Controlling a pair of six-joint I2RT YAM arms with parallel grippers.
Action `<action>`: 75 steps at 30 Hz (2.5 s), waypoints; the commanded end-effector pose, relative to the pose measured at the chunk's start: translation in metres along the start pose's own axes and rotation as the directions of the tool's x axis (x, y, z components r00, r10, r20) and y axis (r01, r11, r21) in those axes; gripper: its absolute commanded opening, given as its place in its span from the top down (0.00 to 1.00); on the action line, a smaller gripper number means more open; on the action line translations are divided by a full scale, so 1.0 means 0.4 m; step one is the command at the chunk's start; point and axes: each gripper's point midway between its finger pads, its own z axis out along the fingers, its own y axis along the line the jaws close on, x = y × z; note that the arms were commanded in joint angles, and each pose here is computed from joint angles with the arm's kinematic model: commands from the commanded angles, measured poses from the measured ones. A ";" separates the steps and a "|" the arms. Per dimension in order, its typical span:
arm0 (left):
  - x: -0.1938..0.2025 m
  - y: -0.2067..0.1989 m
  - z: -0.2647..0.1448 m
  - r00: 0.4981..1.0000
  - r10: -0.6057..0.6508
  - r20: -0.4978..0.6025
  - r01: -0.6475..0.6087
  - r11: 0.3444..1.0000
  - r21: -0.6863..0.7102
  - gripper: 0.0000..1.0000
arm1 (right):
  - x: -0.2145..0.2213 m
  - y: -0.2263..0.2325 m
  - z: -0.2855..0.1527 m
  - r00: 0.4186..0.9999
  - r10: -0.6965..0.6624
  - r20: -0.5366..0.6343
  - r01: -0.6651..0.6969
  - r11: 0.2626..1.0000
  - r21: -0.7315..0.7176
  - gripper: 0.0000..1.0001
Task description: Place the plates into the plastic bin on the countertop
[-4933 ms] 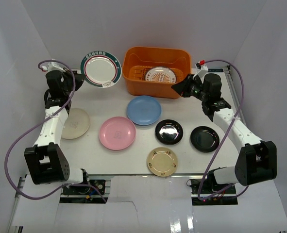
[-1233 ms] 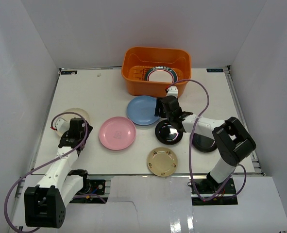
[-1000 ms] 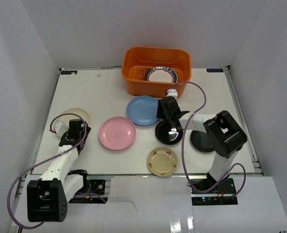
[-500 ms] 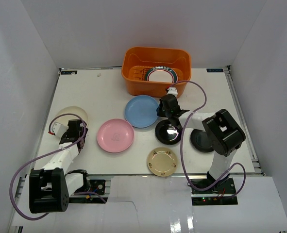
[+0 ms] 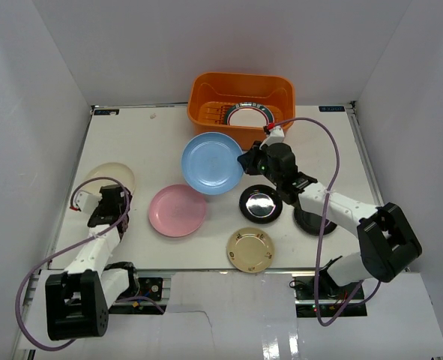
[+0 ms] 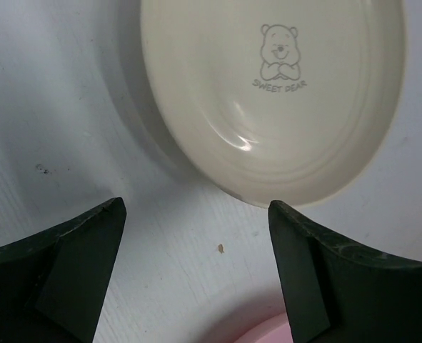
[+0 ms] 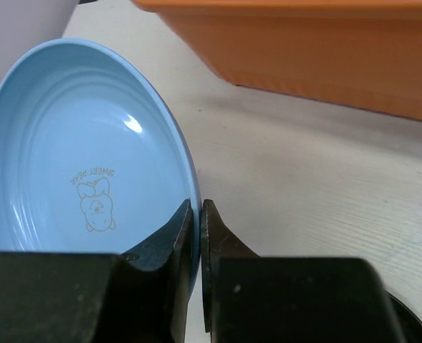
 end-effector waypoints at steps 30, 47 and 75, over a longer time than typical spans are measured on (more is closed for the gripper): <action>-0.016 -0.018 0.070 0.993 -0.118 -0.029 0.116 0.992 -0.046 0.09 | -0.438 -0.368 0.313 0.986 -0.077 0.150 0.029 0.953 0.301 0.90; -0.035 -0.004 0.102 1.000 -0.028 0.009 0.029 0.995 -0.097 0.60 | -0.402 -0.242 0.253 0.994 -0.064 0.093 0.049 0.986 0.157 0.32; -0.179 -0.267 -0.126 0.999 -0.013 0.040 -0.006 0.902 0.432 1.00 | 0.440 0.210 0.055 0.841 -0.255 -0.477 0.079 0.931 -0.357 0.34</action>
